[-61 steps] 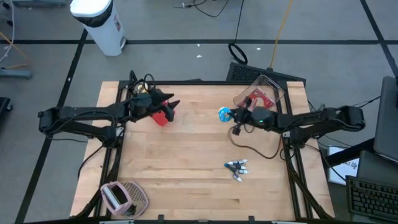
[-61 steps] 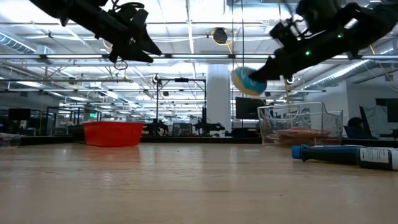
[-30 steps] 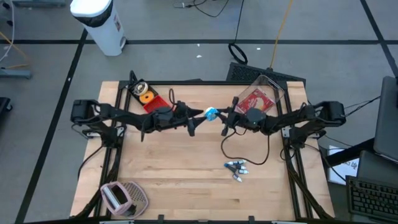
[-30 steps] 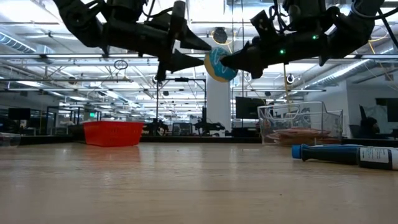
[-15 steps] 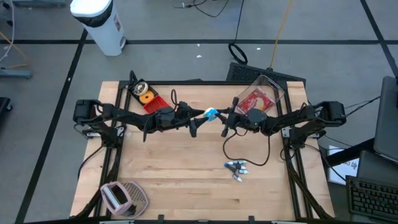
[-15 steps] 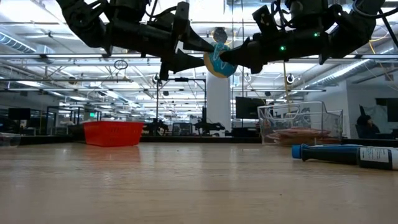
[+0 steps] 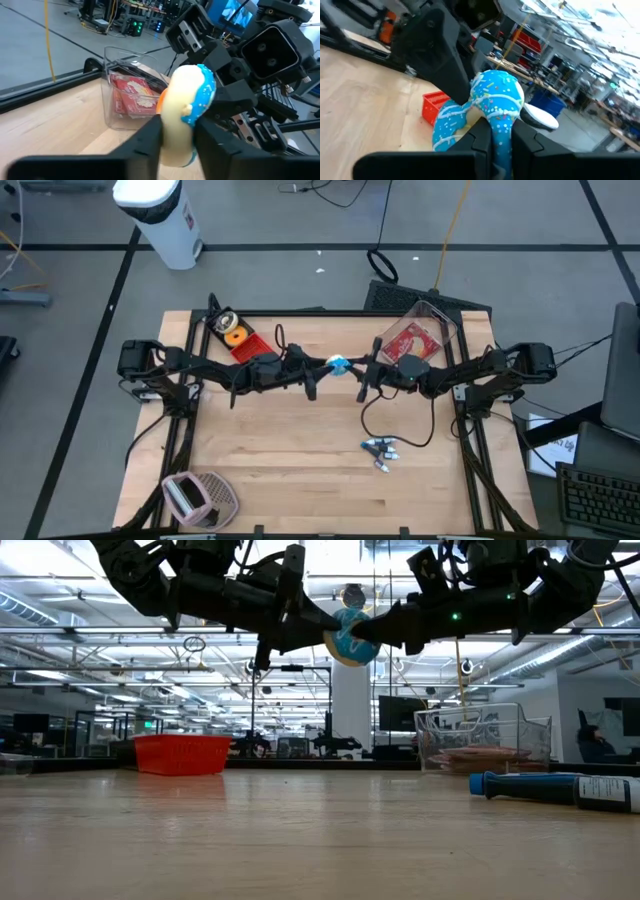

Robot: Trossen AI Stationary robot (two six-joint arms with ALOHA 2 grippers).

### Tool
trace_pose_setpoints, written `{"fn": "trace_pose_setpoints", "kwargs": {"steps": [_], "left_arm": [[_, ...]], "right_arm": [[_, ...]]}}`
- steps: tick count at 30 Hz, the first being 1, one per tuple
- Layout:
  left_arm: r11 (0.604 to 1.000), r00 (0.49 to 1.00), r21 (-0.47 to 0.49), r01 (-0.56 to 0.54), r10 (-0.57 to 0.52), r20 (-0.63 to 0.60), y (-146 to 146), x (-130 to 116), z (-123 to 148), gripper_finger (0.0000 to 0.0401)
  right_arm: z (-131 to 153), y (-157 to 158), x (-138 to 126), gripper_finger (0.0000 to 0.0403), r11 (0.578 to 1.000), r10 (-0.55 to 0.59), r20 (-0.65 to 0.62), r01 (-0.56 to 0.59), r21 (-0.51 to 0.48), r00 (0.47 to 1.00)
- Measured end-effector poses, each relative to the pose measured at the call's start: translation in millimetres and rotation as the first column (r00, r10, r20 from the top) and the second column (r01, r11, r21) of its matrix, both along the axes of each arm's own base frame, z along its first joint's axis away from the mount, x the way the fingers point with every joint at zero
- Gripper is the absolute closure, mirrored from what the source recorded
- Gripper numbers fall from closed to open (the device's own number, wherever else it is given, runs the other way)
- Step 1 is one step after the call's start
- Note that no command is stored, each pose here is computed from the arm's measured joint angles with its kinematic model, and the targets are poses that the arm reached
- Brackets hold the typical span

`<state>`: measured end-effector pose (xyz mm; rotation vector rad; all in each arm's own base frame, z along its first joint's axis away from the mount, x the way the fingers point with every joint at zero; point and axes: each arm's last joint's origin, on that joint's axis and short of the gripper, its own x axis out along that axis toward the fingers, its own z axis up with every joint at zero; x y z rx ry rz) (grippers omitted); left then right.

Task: Pick & Place Food Item
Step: Put the blue donut into the black bin

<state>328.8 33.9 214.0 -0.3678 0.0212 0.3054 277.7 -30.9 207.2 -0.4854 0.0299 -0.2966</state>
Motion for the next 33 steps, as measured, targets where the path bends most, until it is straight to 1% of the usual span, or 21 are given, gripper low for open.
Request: {"fn": "trace_pose_setpoints", "kwargs": {"steps": [2, 4, 5, 7, 10, 12, 14, 17, 19, 22, 25, 27, 33], "left_arm": [[1.0, 1.0, -0.001, 0.006, -0.006, 0.001, 1.0, -0.1, 0.2, 0.0337], [1.0, 1.0, -0.005, 0.025, -0.025, -0.002, 3.2, -1.8, 2.7, 0.0375], [1.0, 1.0, -0.009, 0.029, -0.029, -0.002, 5.0, -3.3, 4.9, 0.0385], [1.0, 1.0, -0.026, 0.01, -0.011, -0.007, 9.9, -7.8, 10.1, 0.0388], [0.999, 0.999, -0.037, -0.019, 0.018, -0.028, 17.4, -18.3, 20.9, 0.0372], [0.998, 0.998, -0.037, -0.044, 0.042, -0.044, 21.7, -26.5, 28.9, 0.0369], [0.996, 0.995, -0.029, -0.083, 0.08, -0.065, 25.8, -35.8, 36.7, 0.0373], [0.991, 0.986, -0.007, -0.135, 0.134, -0.102, 31.2, -50.7, 47.4, 0.0389], [0.988, 0.98, -0.002, -0.154, 0.152, -0.13, 34.9, -61.7, 53.4, 0.0394], [0.981, 0.962, -0.011, -0.192, 0.186, -0.201, 43.1, -82.1, 59.5, 0.0388], [0.967, 0.925, -0.021, -0.252, 0.235, -0.298, 51.9, -105.3, 61.2, 0.0386], [0.955, 0.897, -0.027, -0.297, 0.269, -0.352, 57.7, -119.8, 61.5, 0.0393], [0.908, 0.824, -0.037, -0.417, 0.361, -0.436, 74.5, -153.9, 63.0, 0.039]], "right_arm": [[-0.4, -0.5, -0.1, 0.0361, 1.0, -0.016, 0.001, 0.016, 0.018, 1.0], [-0.2, -0.7, -0.4, 0.0336, 0.999, -0.03, 0.002, 0.029, 0.024, 1.0], [0.6, -0.7, -0.8, 0.0321, 0.999, -0.03, 0.003, 0.029, 0.025, 1.0], [2.8, 0.5, -1.4, 0.0289, 0.999, -0.026, 0.022, 0.025, 0.044, 0.999], [4.7, 2.7, -1.9, 0.0244, 0.997, -0.017, 0.039, 0.014, 0.072, 0.999], [8.6, 4.4, -3.2, 0.0219, 0.996, -0.01, 0.063, 0.004, 0.085, 0.998], [10.5, 6.0, -3.9, 0.0198, 0.996, -0.003, 0.069, -0.003, 0.085, 0.998], [11.5, 7.4, -4.4, 0.0176, 0.996, 0.002, 0.07, -0.008, 0.084, 0.998], [11.7, 7.1, -4.6, 0.0167, 0.996, 0.001, 0.07, -0.006, 0.084, 0.998], [9.3, 7.0, -4.3, 0.016, 0.996, 0.0, 0.046, -0.004, 0.084, 0.999], [8.4, 6.5, -4.3, 0.0159, 0.996, -0.002, 0.036, -0.001, 0.084, 0.999], [8.1, 6.4, -4.3, 0.0161, 0.996, -0.002, 0.033, 0.0, 0.084, 0.999], [8.2, 6.2, -4.3, 0.0167, 0.997, -0.004, 0.032, 0.002, 0.076, 0.999]]}}
